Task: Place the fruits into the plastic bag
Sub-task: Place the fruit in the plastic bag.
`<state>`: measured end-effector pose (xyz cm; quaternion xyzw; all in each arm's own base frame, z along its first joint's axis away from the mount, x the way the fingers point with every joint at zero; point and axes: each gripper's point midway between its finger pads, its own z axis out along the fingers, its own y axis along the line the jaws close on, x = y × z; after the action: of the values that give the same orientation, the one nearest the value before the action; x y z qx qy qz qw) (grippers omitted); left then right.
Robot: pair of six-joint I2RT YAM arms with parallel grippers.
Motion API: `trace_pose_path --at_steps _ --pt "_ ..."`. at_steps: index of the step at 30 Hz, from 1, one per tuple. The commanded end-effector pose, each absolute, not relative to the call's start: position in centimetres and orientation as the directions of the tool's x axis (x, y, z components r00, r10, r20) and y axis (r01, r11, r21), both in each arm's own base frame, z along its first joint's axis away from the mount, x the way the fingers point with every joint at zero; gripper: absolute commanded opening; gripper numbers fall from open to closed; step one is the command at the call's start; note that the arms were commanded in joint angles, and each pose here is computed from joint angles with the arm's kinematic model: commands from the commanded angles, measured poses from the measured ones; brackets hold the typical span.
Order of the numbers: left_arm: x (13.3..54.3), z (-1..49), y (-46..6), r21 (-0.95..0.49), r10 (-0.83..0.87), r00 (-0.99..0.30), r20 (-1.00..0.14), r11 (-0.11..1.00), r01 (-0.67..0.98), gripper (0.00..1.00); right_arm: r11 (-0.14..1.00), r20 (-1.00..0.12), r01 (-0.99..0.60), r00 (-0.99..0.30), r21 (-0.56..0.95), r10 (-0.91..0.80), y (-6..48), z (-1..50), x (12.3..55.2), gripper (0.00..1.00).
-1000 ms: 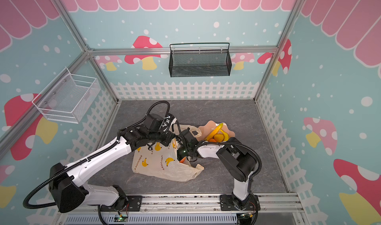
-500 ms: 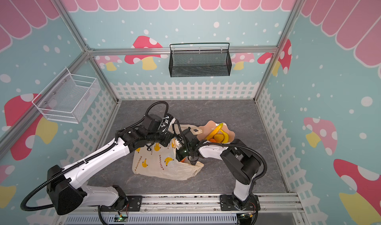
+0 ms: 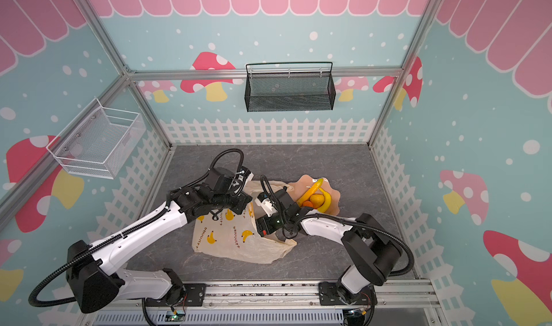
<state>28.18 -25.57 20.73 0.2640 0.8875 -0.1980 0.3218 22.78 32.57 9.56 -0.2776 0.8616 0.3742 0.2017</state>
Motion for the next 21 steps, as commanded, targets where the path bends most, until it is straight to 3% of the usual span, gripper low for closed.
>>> trace_pose_path --at_steps 1,21 --pt "28.0 21.1 -25.3 -0.182 0.333 -0.648 -0.685 0.783 0.594 0.00 0.633 -0.583 -0.606 -0.761 0.481 -0.285 30.9 10.2 23.9 0.97" --pt "28.3 21.2 -25.6 -0.185 0.325 -0.644 -0.693 0.783 0.594 0.00 0.754 -0.600 -0.474 -0.788 0.455 -0.133 22.8 14.8 26.7 0.97"
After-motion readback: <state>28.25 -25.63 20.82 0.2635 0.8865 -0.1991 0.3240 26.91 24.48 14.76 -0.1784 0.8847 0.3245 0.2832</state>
